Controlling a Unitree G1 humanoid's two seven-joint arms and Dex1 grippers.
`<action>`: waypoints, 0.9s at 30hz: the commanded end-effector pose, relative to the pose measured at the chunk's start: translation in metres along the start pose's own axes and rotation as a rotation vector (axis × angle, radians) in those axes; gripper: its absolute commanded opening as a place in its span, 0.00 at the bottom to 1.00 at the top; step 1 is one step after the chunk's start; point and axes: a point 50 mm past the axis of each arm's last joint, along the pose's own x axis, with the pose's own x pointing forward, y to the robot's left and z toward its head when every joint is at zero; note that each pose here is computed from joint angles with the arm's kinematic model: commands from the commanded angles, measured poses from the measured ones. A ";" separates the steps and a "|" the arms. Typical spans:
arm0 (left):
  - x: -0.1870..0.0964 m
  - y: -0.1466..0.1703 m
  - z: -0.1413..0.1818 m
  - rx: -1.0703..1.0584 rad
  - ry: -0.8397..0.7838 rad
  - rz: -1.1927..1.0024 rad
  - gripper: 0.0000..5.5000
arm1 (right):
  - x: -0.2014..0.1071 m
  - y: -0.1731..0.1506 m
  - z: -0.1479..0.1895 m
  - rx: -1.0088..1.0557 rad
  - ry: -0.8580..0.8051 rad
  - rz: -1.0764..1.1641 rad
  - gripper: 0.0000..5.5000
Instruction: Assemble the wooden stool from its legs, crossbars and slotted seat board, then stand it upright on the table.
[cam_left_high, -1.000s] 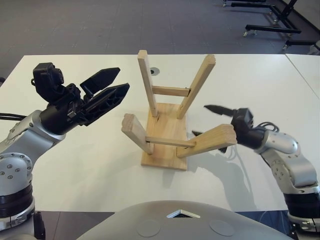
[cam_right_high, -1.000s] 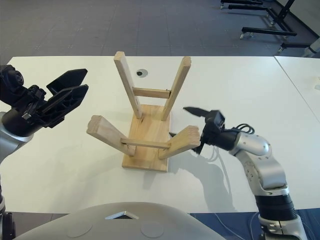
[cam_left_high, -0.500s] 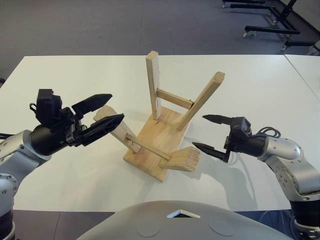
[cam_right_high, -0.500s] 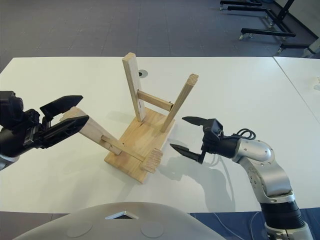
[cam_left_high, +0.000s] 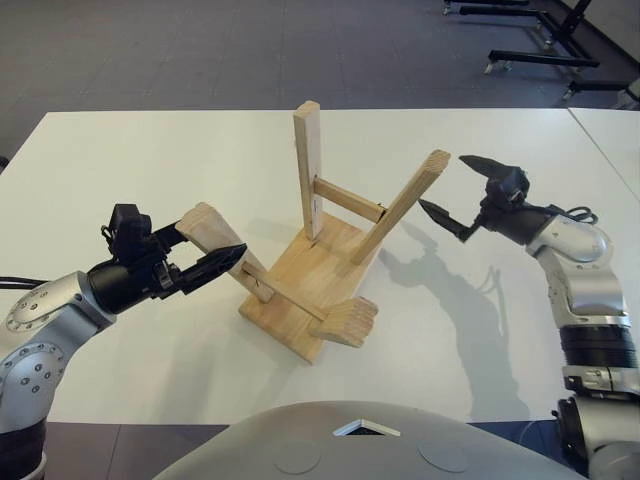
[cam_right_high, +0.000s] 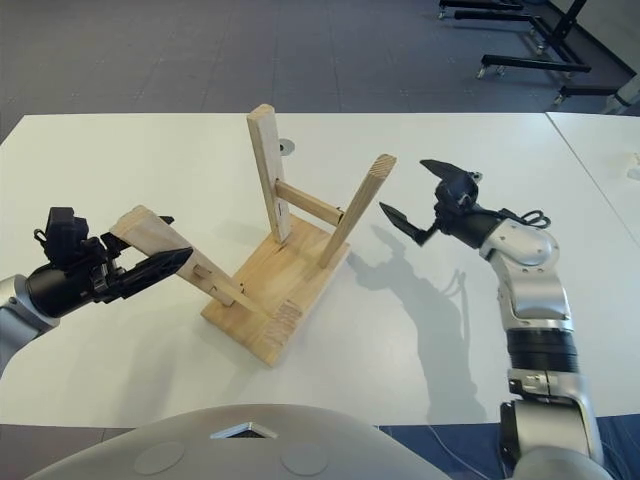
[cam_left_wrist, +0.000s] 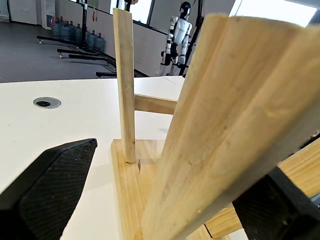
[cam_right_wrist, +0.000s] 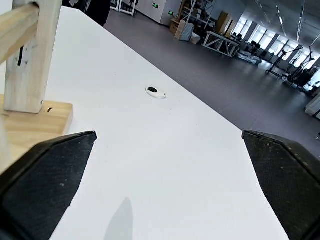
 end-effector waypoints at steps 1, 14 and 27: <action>0.004 0.007 0.000 0.048 0.026 0.023 0.79 | 0.030 0.009 0.015 0.020 -0.112 0.065 0.98; 0.010 0.034 -0.008 0.092 0.036 0.096 0.79 | -0.002 0.054 0.021 0.179 -0.080 0.484 0.98; 0.022 0.055 -0.012 0.110 0.006 0.144 0.79 | -0.008 0.095 0.020 0.279 -0.084 0.625 0.98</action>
